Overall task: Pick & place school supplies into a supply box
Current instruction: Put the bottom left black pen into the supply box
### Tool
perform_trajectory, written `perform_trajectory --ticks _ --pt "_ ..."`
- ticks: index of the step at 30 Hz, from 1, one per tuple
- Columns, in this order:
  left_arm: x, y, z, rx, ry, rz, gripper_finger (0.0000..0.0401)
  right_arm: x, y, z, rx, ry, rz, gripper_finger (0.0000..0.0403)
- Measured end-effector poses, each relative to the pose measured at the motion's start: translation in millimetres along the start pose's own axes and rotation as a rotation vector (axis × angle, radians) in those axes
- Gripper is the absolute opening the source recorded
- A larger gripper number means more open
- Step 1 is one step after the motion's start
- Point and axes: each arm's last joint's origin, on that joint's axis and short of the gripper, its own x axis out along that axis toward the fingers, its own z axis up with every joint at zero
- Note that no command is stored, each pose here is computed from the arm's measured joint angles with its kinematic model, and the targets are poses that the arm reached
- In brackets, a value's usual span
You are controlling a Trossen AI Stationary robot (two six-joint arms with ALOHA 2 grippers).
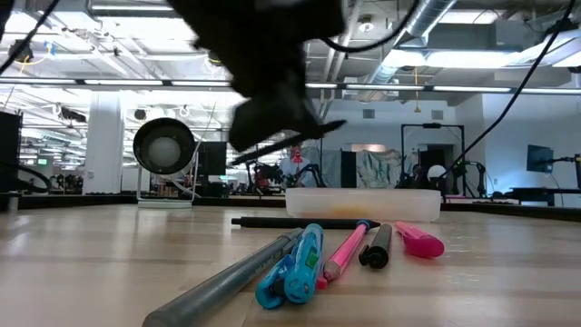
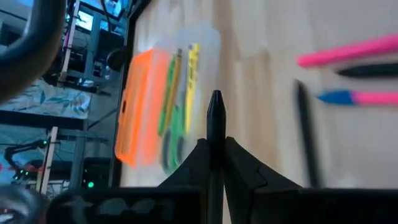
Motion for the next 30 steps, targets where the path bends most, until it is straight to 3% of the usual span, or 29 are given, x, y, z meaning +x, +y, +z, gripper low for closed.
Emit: perform_trajectory --ticks 12,19,25,30 --pt "88 79 3 -0.097 -0.115 -0.052 0.0006 -7 4 -2 -0.013 -0.009 0.018 0.0134" --pt "114 111 -1 -0.222 -0.260 -0.143 0.0006 -14 8 -4 -0.025 -0.019 0.036 0.0134" --pt "129 126 -11 -0.296 -0.256 -0.179 0.0008 -15 9 -5 -0.022 -0.020 0.040 0.0134" --pt "133 130 -16 -0.336 -0.230 -0.178 0.0051 -15 9 -6 -0.023 -0.018 0.040 0.0134"
